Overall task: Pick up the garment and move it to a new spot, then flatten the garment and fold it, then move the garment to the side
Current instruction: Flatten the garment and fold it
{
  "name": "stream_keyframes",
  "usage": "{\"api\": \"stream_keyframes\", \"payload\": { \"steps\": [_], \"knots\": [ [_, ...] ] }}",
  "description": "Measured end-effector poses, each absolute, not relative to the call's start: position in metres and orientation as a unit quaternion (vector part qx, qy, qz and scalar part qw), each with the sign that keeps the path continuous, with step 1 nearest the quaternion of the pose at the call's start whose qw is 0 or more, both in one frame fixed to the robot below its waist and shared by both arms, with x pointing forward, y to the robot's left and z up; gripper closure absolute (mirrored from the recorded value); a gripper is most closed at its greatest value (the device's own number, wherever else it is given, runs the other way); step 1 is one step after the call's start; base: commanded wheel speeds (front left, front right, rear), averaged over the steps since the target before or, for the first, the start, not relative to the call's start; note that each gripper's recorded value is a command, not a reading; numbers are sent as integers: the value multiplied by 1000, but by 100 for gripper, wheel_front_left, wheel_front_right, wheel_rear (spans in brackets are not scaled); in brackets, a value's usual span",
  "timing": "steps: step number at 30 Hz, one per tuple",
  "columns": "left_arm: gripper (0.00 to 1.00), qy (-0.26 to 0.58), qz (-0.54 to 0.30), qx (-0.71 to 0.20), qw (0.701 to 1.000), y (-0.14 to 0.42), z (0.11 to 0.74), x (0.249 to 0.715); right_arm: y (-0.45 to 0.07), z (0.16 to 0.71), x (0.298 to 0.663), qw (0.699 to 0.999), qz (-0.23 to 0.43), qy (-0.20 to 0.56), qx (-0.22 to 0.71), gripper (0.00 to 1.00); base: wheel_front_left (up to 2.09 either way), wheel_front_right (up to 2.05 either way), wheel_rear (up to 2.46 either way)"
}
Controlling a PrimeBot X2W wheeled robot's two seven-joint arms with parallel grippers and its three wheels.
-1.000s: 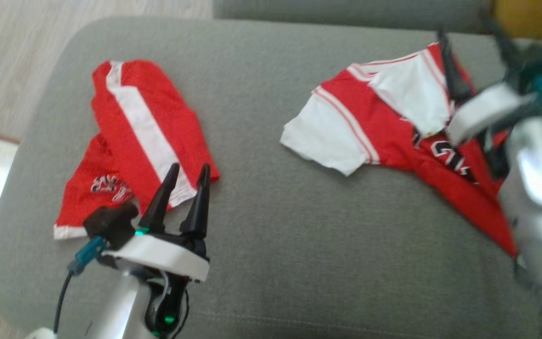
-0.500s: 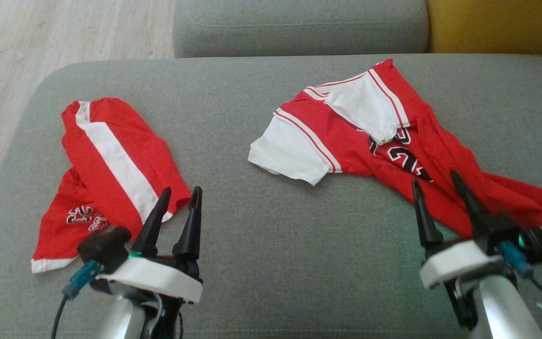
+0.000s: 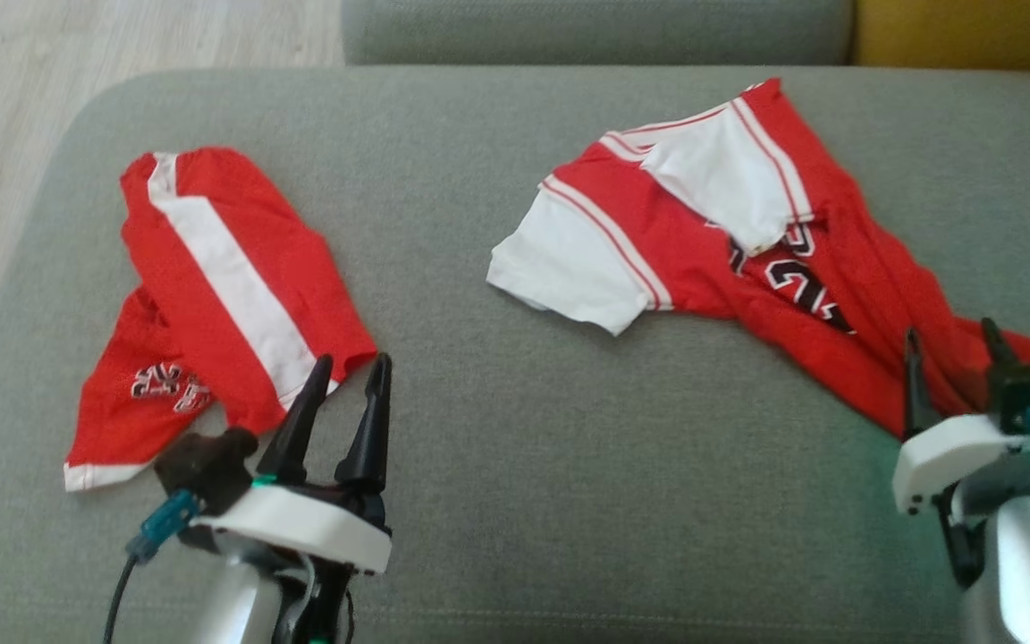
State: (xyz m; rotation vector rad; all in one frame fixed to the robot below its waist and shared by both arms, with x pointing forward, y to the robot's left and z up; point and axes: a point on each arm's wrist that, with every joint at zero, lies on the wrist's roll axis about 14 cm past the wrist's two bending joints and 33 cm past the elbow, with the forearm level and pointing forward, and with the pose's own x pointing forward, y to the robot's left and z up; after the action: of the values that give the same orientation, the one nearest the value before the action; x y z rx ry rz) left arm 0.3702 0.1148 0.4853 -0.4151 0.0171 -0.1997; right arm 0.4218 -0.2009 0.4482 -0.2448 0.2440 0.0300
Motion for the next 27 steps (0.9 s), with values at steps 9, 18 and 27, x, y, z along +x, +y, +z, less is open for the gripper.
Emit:
{"api": "stream_keyframes", "payload": {
  "steps": [9,18,27],
  "knots": [
    [0,26,-85,-204,975,124,472,387,-203,402,444,970,10,207,-128,7,0,0,0],
    [0,41,-76,-204,975,129,460,394,-198,412,483,975,9,178,-133,100,0,0,0],
    [0,40,-73,-205,975,133,461,400,-224,486,560,967,-6,118,-225,100,0,0,0]
  ]
}}
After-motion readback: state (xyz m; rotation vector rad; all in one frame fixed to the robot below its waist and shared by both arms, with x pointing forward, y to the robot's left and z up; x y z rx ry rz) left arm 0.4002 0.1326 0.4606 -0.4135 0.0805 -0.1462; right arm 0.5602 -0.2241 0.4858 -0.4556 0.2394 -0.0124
